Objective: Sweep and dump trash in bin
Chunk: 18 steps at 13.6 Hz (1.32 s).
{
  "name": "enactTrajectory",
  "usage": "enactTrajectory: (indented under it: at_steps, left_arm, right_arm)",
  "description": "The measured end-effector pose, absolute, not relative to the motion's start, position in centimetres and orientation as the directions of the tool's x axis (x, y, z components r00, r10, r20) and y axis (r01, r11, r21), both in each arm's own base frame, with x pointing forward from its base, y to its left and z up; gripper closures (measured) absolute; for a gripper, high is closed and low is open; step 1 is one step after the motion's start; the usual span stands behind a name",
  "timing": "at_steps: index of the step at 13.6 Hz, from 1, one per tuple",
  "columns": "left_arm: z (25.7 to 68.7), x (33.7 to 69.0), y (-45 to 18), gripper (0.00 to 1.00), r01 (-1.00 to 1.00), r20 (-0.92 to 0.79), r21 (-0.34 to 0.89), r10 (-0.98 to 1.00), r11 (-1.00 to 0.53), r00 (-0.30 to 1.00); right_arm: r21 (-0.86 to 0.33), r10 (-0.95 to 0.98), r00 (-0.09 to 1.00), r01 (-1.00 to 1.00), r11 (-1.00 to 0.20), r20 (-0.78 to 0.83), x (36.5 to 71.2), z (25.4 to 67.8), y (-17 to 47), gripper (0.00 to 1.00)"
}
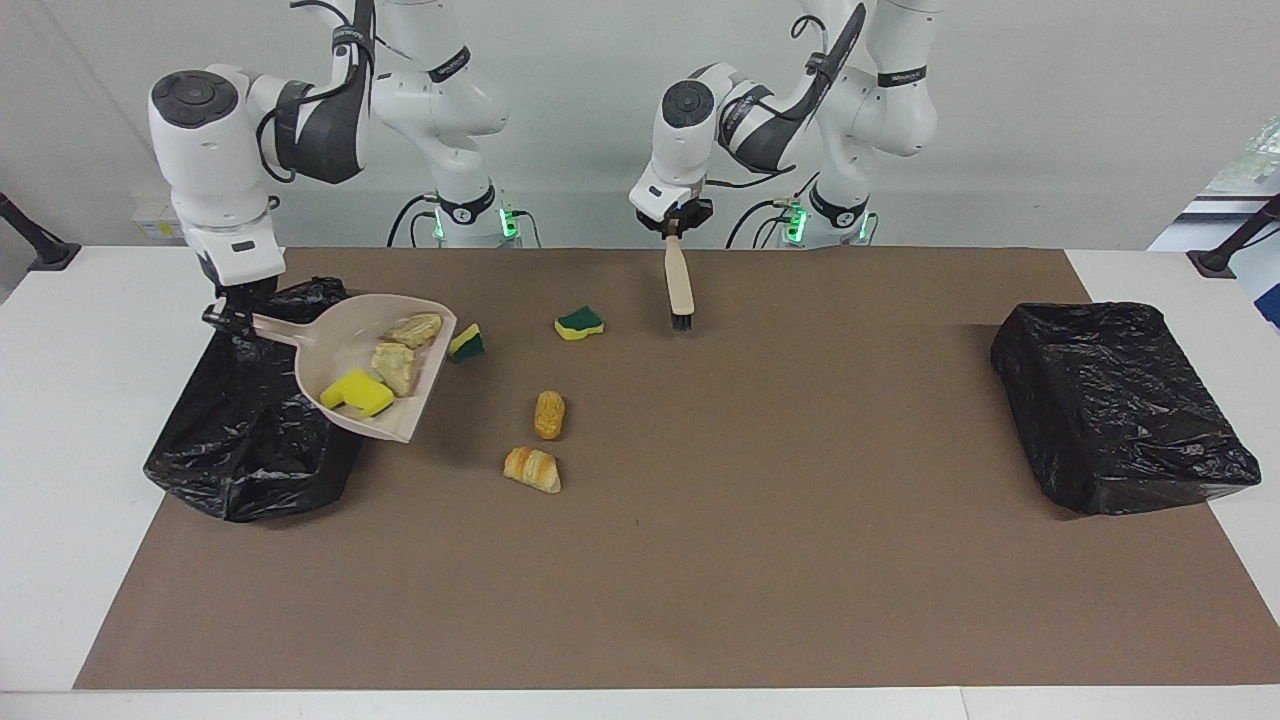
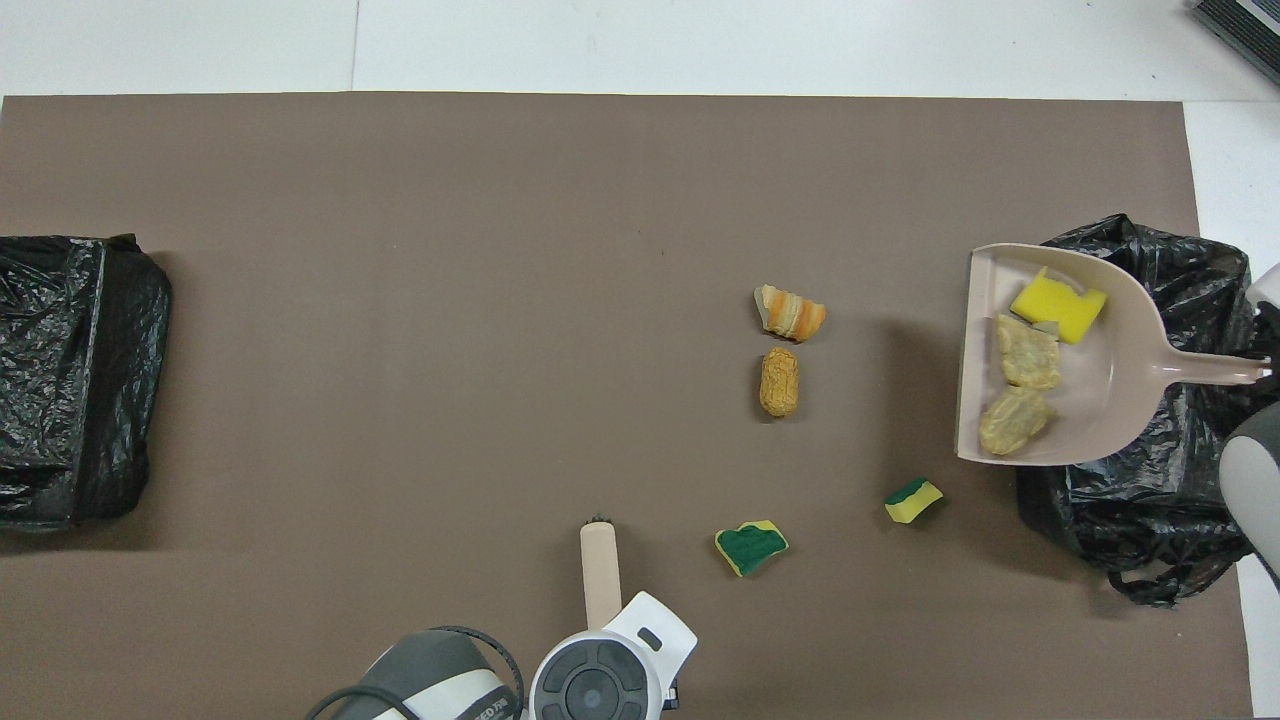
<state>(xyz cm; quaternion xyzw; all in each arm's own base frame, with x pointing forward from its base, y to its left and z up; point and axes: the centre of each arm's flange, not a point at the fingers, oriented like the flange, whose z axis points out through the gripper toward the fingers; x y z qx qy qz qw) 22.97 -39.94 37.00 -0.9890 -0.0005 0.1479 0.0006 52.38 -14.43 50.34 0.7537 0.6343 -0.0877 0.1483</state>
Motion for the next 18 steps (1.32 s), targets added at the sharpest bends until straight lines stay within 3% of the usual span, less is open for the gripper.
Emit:
enactTrajectory:
  at_steps: [6,14,15,18]
  left_arm:
    - [35.0,21.5,-40.6,0.74,0.002,-0.301,0.01,-0.001,-1.0,0.954]
    - [34.5,21.6,-40.4,0.74,0.007,-0.3,0.014,0.002,-1.0,0.954]
    - [34.5,21.6,-40.4,0.68,0.002,-0.299,0.016,-0.003,-1.0,0.954]
    - [34.5,21.6,-40.4,0.33,-0.025,-0.298,0.025,-0.031,-0.999,0.954]
  right_arm:
    - [0.086,0.847,0.126,0.992,-0.095,-0.517,49.9,51.3,-23.4,0.68]
    - [-0.008,0.651,-0.047,0.998,0.063,-0.757,50.7,52.9,-21.9,0.68]
    - [-0.01,0.64,-0.053,0.997,0.071,-0.767,50.9,53.2,-21.1,0.68]
    - [-0.021,0.606,-0.074,0.995,0.094,-0.792,50.9,54.2,-19.9,0.68]
